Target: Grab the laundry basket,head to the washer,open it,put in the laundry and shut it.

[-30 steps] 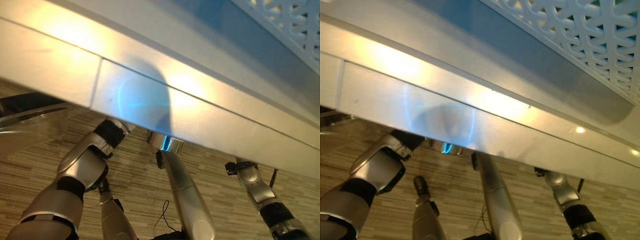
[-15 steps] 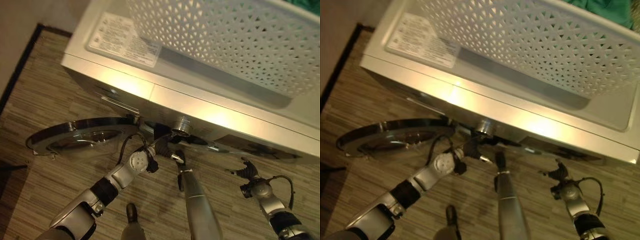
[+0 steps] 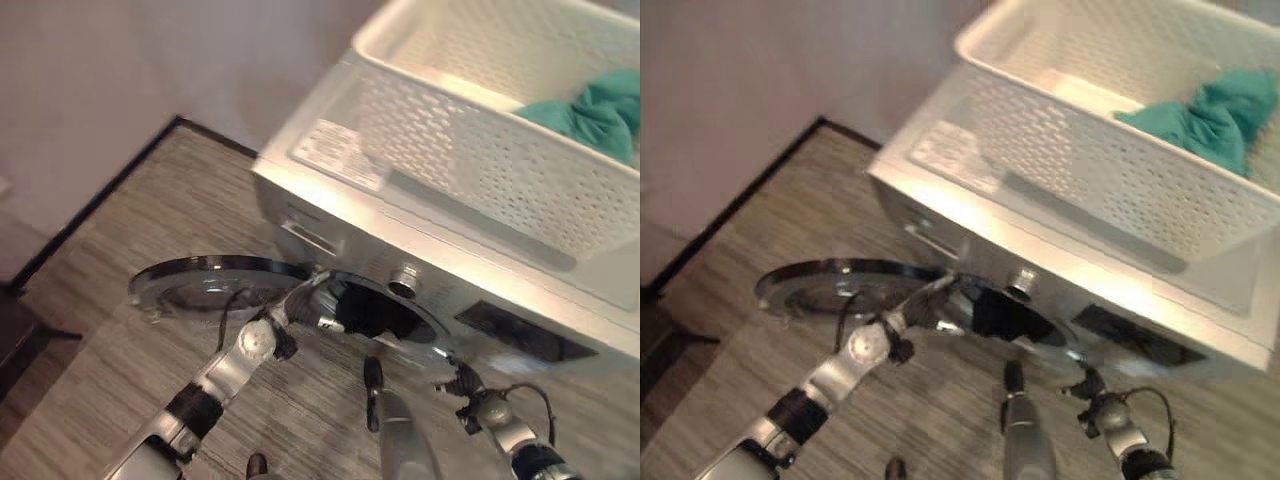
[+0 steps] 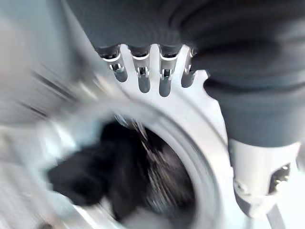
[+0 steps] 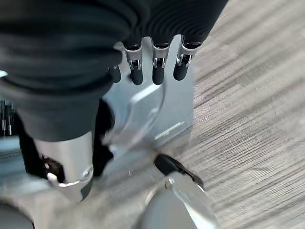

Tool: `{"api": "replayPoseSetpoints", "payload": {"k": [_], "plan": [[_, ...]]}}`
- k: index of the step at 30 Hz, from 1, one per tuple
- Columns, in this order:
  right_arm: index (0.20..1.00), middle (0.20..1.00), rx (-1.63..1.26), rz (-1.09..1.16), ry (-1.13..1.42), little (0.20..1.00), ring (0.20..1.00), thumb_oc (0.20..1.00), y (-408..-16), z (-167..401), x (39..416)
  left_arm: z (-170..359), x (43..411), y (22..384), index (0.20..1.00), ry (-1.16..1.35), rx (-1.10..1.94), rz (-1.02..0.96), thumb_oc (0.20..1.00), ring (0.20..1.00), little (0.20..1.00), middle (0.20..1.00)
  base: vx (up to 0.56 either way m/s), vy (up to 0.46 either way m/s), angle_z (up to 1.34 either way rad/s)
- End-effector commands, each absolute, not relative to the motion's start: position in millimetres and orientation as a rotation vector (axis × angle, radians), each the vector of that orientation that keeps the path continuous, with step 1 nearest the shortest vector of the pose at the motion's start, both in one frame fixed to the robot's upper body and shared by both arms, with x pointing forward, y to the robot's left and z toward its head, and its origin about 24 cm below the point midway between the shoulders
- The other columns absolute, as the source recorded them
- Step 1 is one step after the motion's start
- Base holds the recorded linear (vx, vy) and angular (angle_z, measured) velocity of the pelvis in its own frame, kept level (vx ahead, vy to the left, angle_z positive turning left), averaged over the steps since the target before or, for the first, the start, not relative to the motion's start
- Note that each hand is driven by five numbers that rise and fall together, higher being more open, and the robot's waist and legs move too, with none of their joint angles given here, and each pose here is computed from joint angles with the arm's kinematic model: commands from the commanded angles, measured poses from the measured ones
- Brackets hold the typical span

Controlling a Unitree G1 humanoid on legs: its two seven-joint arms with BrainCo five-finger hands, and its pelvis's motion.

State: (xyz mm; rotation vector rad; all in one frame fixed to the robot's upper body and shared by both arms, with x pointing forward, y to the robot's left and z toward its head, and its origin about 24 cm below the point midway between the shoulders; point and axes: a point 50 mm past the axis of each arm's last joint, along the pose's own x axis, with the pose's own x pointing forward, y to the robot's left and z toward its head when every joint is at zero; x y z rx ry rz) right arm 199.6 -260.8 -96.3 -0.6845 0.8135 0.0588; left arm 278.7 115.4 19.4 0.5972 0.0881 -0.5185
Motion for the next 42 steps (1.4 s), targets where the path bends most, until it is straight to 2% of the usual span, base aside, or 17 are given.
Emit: {"api": "replayPoseSetpoints", "payload": {"k": [1, 5, 9, 15, 22, 28, 34, 42], "plan": [[1.000, 1.000, -0.686, 0.106, 0.792, 1.000, 1.000, 1.000, -249, -101, 195, 10, 273, 141, 1.000, 0.105, 0.699, -0.454, 1.000, 1.000, 1.000, 1.000, 0.01, -0.028, 0.72], [1.000, 1.000, -0.687, 0.106, 0.803, 1.000, 1.000, 1.000, -252, -101, 192, -26, 243, 183, 1.000, 0.301, 0.704, -0.356, 1.000, 1.000, 1.000, 1.000, 0.02, -0.007, 0.40], [1.000, 1.000, -0.677, 0.097, 0.845, 1.000, 1.000, 1.000, -253, -107, 184, -46, 216, 207, 1.000, 0.434, 0.687, -0.308, 1.000, 1.000, 1.000, 1.000, 0.03, 0.025, 0.34], [1.000, 1.000, -0.659, 0.076, 1.018, 1.000, 1.000, 1.000, -256, -131, 147, -55, 200, 211, 1.000, 0.495, 0.644, -0.316, 1.000, 1.000, 1.000, 1.000, 0.01, 0.048, 0.24], [1.000, 1.000, -0.636, 0.021, 1.133, 1.000, 1.000, 1.000, -259, -142, 126, -35, 214, 207, 1.000, 0.404, 0.628, -0.312, 1.000, 1.000, 1.000, 1.000, -0.12, 0.086, -0.08], [1.000, 1.000, -0.598, -0.090, 1.108, 1.000, 1.000, 1.000, -269, -134, 147, -17, 229, 199, 1.000, 0.314, 0.601, -0.312, 1.000, 1.000, 1.000, 1.000, -0.16, 0.101, -0.27], [1.000, 1.000, -0.565, -0.242, 1.002, 1.000, 1.000, 1.000, -288, -105, 197, 8, 245, 181, 1.000, 0.189, 0.568, -0.359, 1.000, 1.000, 1.000, 1.000, -0.19, 0.116, -0.15], [1.000, 1.000, -0.558, -0.403, 0.898, 1.000, 1.000, 1.000, -321, -68, 231, 17, 248, 171, 1.000, 0.139, 0.506, -0.363, 1.000, 1.000, 1.000, 1.000, -0.03, 0.043, 0.04]]}}
